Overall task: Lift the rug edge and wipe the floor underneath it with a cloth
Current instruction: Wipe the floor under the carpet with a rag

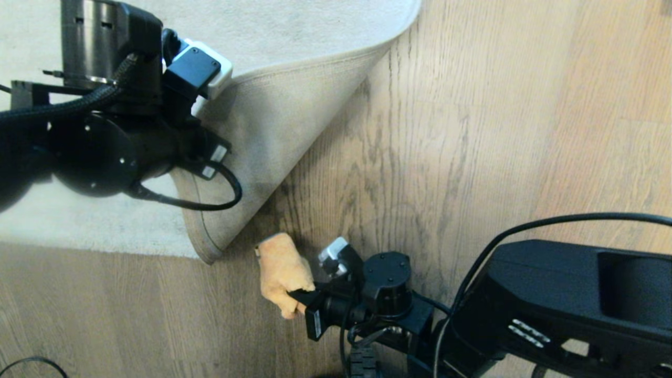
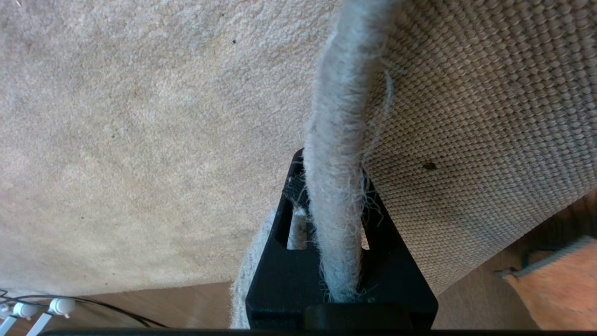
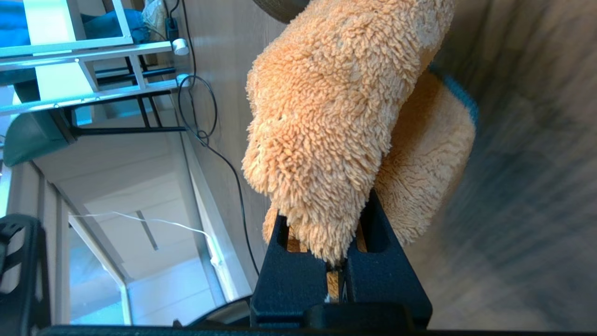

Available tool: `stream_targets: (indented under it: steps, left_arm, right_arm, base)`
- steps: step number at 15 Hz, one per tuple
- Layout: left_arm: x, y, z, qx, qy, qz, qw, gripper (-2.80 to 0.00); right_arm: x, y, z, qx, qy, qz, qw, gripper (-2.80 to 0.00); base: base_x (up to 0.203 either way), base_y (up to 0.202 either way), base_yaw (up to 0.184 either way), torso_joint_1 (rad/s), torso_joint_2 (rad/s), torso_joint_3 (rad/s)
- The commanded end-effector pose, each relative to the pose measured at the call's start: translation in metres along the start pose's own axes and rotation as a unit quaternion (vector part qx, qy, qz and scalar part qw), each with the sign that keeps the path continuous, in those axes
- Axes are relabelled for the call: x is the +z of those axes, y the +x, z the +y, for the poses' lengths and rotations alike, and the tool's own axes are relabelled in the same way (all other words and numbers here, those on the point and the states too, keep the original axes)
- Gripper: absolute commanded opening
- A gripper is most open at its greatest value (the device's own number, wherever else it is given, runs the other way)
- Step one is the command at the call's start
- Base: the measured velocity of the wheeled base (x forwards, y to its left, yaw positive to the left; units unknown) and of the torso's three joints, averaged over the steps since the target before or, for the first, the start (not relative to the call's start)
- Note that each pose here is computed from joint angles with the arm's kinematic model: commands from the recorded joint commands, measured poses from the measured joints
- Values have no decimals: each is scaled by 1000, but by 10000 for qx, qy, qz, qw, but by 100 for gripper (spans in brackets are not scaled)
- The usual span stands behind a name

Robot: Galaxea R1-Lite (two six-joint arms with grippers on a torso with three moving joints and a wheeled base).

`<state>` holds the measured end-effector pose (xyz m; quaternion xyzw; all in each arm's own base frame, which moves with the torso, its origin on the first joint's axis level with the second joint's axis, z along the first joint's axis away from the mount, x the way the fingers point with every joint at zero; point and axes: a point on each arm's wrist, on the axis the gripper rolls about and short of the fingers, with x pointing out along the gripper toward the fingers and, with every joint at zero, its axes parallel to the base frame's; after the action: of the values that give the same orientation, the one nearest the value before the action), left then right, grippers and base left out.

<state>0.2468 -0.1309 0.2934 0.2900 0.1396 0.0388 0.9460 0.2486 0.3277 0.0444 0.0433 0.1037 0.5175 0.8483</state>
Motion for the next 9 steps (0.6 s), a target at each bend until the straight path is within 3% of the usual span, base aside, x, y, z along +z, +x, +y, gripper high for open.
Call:
stream_targets:
  steps: [1, 5, 9]
  left_arm:
    - [-1, 2, -2, -1, 35, 39, 10000, -280]
    - [0, 0, -4, -28, 46, 18, 10000, -280]
    - [0, -2, -4, -57, 44, -15, 10000, -280]
  right_arm:
    - [-20, 9, -7, -56, 177, 24, 9998, -280]
    - [-23, -25, -40, -588, 244, -139, 9979, -280]
    - [13, -75, -60, -1058, 218, -544, 9927, -280]
  base:
    - [0, 0, 0, 0, 0, 0]
    - [0, 0, 0, 0, 0, 0]
    - [0, 0, 0, 0, 0, 0]
